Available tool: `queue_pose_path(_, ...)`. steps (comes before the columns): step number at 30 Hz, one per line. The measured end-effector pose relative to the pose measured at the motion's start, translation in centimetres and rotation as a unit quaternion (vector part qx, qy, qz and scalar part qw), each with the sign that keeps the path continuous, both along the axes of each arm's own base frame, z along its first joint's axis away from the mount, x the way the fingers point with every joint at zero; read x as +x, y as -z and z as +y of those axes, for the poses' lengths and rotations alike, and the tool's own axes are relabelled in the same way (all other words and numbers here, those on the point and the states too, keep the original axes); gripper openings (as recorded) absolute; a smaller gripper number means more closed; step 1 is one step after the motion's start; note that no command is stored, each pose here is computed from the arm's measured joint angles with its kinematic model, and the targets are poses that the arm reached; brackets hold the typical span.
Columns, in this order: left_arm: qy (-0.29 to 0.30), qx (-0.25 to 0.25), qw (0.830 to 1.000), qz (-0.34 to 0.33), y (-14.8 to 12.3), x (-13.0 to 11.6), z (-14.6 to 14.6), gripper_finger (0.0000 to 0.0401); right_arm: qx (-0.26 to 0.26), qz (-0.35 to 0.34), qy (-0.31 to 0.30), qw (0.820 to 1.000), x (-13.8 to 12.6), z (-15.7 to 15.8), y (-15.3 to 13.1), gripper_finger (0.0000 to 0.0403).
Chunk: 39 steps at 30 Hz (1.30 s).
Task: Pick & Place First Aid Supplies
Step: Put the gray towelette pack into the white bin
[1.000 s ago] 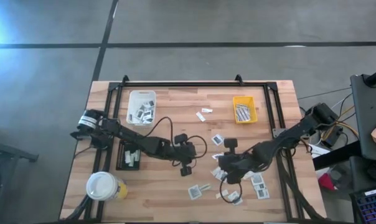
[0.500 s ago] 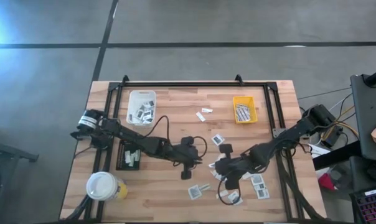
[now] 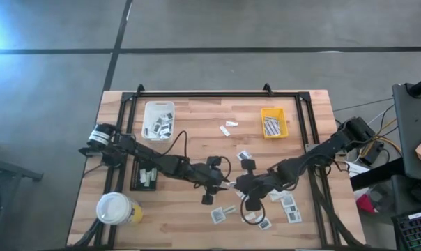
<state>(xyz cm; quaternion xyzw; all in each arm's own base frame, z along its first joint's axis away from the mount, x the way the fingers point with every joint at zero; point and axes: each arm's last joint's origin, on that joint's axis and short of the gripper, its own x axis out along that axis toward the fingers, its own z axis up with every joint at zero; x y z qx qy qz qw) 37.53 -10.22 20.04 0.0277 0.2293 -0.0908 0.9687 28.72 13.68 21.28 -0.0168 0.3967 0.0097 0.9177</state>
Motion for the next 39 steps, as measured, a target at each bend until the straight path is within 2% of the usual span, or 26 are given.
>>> queue_pose_path(5,-0.009,0.004,1.0,-0.001,0.01,0.02,0.07,0.016,0.011,-0.021,0.006,1.0,0.45,-0.18,-0.31,0.0008)
queue_pose_path(13,-0.036,-0.012,0.999,0.001,0.01,0.04,0.21,0.0153,0.022,-0.026,0.015,0.999,0.57,-0.24,-0.4,0.0008)
queue_pose_path(17,-0.038,-0.011,0.999,0.009,0.15,-0.02,0.24,0.0122,0.022,-0.028,0.016,0.999,0.6,-0.27,-0.42,0.0008)
queue_pose_path(26,-0.035,-0.007,0.999,0.013,0.25,-0.06,0.23,0.001,0.025,-0.037,0.016,0.999,0.73,-0.23,-0.56,0.0008)
queue_pose_path(34,-0.037,-0.011,0.999,0.02,0.36,-0.11,0.24,0.0002,0.014,-0.035,0.008,0.999,0.74,-0.32,-0.53,0.001)
queue_pose_path(39,-0.046,-0.015,0.998,0.05,0.84,-0.39,0.33,0.0001,0.013,-0.032,0.012,0.999,0.78,-0.53,-0.5,0.0039)
